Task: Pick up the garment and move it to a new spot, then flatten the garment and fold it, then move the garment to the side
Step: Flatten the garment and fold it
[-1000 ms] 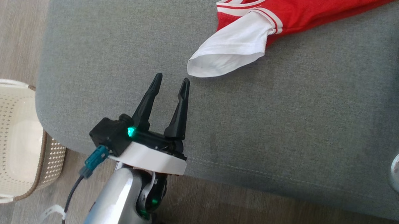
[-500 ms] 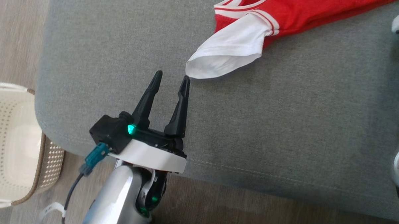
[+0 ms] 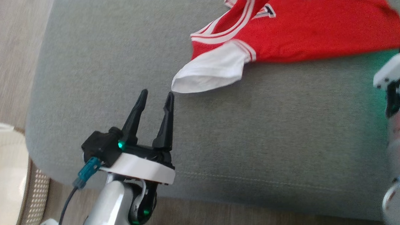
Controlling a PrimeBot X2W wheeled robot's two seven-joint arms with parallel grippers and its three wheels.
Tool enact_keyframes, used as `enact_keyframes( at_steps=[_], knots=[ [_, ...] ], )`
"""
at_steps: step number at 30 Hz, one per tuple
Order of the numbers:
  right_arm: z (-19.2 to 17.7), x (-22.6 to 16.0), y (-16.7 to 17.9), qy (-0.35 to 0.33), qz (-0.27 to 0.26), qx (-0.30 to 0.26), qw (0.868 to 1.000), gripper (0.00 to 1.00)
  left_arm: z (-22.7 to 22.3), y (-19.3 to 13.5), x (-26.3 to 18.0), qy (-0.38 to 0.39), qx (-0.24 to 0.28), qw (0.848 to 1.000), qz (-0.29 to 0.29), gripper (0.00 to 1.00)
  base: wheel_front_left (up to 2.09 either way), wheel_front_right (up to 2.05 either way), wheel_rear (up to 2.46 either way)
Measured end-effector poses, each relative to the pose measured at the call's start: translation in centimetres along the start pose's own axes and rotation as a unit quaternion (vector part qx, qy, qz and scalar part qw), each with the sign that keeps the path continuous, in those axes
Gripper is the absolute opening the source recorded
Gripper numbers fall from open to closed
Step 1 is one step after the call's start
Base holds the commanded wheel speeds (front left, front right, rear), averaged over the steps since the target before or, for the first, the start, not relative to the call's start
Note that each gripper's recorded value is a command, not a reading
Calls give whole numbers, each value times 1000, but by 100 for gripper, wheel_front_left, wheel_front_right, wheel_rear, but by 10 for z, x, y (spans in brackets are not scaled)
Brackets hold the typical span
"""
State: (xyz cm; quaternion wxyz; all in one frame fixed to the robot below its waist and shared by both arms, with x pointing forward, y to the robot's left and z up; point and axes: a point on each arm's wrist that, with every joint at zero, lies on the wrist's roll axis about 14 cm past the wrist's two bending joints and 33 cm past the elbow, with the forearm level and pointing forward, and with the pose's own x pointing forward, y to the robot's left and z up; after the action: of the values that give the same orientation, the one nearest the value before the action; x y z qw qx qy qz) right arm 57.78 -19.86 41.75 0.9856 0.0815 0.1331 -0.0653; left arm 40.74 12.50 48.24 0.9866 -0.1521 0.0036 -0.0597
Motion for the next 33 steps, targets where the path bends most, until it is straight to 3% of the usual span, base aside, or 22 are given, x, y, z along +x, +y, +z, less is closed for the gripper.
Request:
enact_keyframes(
  at_steps=[13, 24, 33],
  knots=[
    [-26, -75, -81, 17, -77, -15, 997, 0, -1, -26, 6, -2, 5, 999, -43, 100, 0, 0, 0],
    [-23, -86, -70, 13, -42, -4, 999, 0, -93, -45, -2, 142, 6, 985, -94, 100, 0, 0, 0],
    [-21, -91, -66, 13, -31, -2, 999, 0, -120, -32, -6, 190, 28, 978, -79, 100, 0, 0, 0]
  ],
)
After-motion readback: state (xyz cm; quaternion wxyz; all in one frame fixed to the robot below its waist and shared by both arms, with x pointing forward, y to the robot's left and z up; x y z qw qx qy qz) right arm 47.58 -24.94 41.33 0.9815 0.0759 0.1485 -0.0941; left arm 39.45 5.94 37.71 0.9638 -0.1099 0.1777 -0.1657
